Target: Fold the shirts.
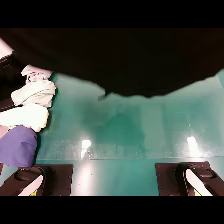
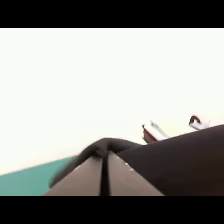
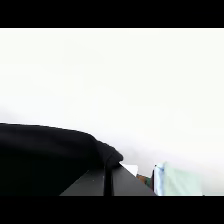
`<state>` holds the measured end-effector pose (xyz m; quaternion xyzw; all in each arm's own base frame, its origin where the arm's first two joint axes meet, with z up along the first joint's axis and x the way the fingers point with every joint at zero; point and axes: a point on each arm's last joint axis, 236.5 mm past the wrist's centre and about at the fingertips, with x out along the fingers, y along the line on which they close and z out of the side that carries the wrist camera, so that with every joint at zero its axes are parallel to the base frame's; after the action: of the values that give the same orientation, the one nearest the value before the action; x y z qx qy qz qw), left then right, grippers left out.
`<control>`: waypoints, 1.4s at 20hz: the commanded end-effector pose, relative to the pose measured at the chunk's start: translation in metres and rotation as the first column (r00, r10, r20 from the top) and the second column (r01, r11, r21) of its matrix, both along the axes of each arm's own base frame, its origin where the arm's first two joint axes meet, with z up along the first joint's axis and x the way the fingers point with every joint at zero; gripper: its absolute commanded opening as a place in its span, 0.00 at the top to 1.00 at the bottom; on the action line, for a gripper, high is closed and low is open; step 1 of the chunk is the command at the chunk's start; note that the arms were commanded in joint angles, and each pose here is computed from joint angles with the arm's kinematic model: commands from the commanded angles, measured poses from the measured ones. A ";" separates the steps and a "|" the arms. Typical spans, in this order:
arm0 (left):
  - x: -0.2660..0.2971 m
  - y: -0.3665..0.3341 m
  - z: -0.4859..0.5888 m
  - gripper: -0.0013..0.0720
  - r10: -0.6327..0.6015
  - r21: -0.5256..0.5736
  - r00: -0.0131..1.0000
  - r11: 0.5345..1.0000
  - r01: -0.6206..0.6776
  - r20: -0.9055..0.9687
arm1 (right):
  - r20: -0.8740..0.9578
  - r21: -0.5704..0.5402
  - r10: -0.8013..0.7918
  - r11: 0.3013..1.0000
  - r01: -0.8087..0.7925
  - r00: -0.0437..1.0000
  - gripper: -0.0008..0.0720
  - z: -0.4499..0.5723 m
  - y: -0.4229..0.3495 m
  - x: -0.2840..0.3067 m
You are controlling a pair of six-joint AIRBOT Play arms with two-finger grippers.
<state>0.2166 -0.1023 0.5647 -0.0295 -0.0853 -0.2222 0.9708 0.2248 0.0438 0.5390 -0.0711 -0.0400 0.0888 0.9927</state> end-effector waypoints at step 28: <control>0.150 0.068 -0.544 0.31 0.117 0.115 0.067 0.993 -0.037 -0.991 | -0.926 0.303 0.267 0.948 0.101 0.267 0.52 -0.438 -0.022 0.180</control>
<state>0.4156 -0.0600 0.0447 -0.1161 0.5643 -0.1214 0.8083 0.4339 0.0073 0.1102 0.1185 0.5401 0.1370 0.8219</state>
